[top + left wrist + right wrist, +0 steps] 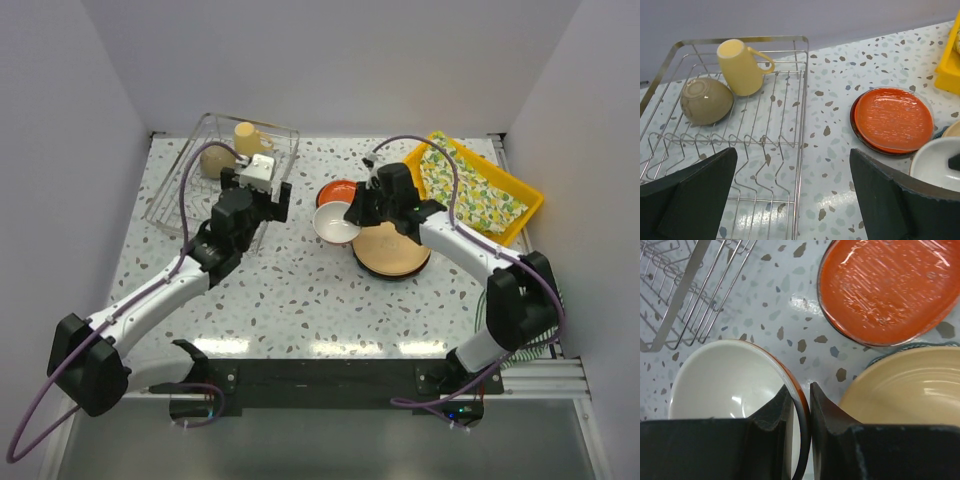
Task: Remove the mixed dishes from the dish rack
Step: Place the bowl at the center of the board.
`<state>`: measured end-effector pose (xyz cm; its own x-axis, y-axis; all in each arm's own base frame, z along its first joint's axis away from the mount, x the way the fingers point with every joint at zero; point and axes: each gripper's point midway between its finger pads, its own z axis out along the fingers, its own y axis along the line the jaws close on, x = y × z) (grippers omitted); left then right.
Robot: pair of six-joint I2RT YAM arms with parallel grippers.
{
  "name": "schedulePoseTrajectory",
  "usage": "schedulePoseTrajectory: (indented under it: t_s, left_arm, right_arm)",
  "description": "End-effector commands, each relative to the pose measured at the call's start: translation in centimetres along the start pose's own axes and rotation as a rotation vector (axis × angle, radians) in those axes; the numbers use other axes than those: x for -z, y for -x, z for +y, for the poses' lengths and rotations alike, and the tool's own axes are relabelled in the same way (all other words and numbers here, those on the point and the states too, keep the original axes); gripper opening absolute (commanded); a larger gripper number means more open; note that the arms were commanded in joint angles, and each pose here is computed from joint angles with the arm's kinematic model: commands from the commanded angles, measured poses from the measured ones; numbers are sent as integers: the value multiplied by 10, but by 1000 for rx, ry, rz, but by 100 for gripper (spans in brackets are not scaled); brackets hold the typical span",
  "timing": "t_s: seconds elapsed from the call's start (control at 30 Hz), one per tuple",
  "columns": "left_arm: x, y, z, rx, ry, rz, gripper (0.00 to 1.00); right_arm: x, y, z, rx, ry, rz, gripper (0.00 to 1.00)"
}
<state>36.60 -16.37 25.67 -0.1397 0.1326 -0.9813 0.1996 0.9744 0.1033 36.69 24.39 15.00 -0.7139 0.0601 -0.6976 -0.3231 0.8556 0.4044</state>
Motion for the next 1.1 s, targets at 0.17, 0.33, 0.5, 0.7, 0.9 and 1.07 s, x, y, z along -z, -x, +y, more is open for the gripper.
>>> schedulePoseTrajectory:
  t_s: [0.17,0.33,0.5,0.7,0.9,1.07]
  left_arm:
    - [6,-10,23,183,75,118,100]
    - [6,-18,28,202,95,173,100]
    - [7,-18,31,191,104,194,100]
    - [6,-18,31,188,101,203,100]
    - [3,-17,28,189,91,206,100]
    - [2,-15,27,188,89,203,100]
  right_arm:
    - [-33,0,43,144,164,-146,0]
    - [-50,-24,33,145,163,-110,0]
    - [-65,-49,26,156,163,-72,5]
    - [-73,-65,19,175,144,-48,13]
    - [-72,-70,18,205,131,-27,39]
    - [-64,-67,15,219,99,-33,49]
